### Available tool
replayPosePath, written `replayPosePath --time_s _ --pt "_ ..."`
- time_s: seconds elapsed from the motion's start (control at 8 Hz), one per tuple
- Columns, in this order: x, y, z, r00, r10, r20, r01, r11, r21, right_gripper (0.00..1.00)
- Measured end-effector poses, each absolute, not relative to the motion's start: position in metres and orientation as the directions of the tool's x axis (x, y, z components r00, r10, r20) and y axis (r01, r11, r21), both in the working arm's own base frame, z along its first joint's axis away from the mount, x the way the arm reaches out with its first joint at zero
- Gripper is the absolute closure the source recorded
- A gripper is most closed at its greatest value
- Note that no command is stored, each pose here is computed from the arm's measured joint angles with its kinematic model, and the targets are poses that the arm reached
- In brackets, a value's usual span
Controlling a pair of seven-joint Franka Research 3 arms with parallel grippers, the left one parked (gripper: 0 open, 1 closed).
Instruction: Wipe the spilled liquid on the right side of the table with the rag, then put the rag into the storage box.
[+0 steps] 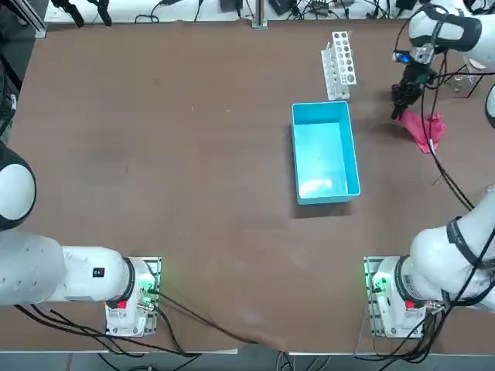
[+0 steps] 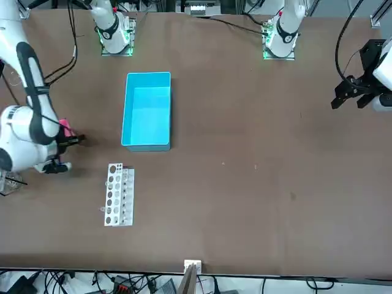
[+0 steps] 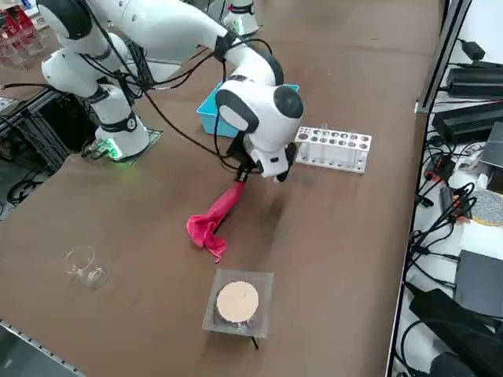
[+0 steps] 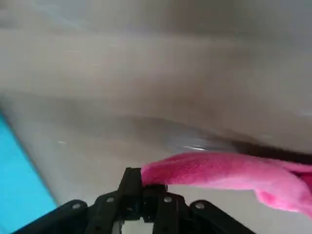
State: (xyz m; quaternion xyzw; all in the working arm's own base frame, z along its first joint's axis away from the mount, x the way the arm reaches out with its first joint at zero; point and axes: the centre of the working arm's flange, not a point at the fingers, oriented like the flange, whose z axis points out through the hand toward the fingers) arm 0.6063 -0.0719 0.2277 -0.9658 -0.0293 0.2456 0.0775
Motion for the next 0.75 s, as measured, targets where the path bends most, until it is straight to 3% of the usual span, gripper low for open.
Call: replayPosePath --time_s 0.75 --pt "0.606 0.041 0.243 0.886 0.072 -0.459 -0.057 -0.964 -0.261 0.98"
